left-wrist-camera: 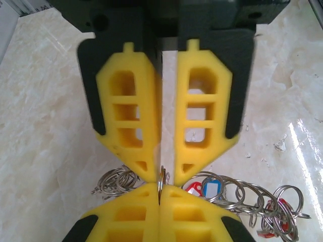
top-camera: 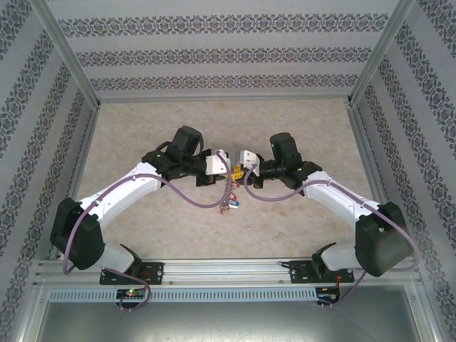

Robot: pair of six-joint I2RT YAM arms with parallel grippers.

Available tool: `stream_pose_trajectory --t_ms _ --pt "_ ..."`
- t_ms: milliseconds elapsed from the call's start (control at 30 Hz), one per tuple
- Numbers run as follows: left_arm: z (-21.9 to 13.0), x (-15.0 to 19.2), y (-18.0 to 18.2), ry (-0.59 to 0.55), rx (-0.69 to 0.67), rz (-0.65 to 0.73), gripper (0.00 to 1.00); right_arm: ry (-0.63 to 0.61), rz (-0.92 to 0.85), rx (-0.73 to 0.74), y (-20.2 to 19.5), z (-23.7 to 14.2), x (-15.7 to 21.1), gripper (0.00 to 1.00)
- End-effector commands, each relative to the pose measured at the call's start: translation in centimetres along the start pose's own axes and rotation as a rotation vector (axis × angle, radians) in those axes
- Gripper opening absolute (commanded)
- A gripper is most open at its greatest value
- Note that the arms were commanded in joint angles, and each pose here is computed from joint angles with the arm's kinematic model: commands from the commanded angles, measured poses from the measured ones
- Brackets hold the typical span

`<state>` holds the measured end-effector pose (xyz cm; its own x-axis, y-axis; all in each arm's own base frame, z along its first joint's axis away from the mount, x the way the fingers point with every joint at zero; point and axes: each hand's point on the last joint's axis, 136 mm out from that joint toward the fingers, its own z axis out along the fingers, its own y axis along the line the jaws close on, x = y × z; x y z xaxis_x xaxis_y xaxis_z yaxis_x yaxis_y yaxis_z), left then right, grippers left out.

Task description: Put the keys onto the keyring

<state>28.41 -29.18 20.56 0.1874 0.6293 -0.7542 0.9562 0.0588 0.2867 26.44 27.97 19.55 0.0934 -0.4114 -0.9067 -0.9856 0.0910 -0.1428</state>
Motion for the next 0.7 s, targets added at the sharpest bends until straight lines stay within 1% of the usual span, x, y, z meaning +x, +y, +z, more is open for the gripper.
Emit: stream_pose_trajectory --t_ms 0,67,100,167,233,333,500,667 --pt "-1.2 -2.4 1.4 -0.082 -0.043 0.023 0.00 -0.042 -0.008 -0.023 0.1 0.0 -1.5 0.09" --pt "-1.5 -2.4 1.5 -0.084 -0.049 0.022 0.00 -0.041 -0.004 -0.021 0.0 -0.1 -1.4 0.01" --pt "-1.6 -2.5 1.7 -0.088 -0.057 0.020 0.00 -0.041 -0.001 -0.021 0.0 -0.1 -1.3 0.00" --pt "-1.9 -2.5 2.0 -0.095 -0.071 0.005 0.00 -0.049 0.009 -0.018 0.0 -0.3 -1.3 0.00" --pt "-2.3 -2.4 2.5 -0.106 -0.089 -0.030 0.00 -0.084 0.023 -0.007 -0.4 -0.6 -1.8 0.00" --pt "-2.8 -2.3 2.7 -0.136 -0.096 -0.062 0.11 -0.150 0.035 0.036 -1.1 -1.3 -2.9 0.00" --pt "-3.9 -1.1 3.3 -0.149 -0.110 -0.135 0.14 -0.232 0.030 0.070 -1.8 -2.4 -4.6 0.00" --pt "-4.7 -1.5 4.0 -0.191 -0.113 -0.146 0.17 -0.263 0.020 0.066 -2.0 -2.6 -5.3 0.00"
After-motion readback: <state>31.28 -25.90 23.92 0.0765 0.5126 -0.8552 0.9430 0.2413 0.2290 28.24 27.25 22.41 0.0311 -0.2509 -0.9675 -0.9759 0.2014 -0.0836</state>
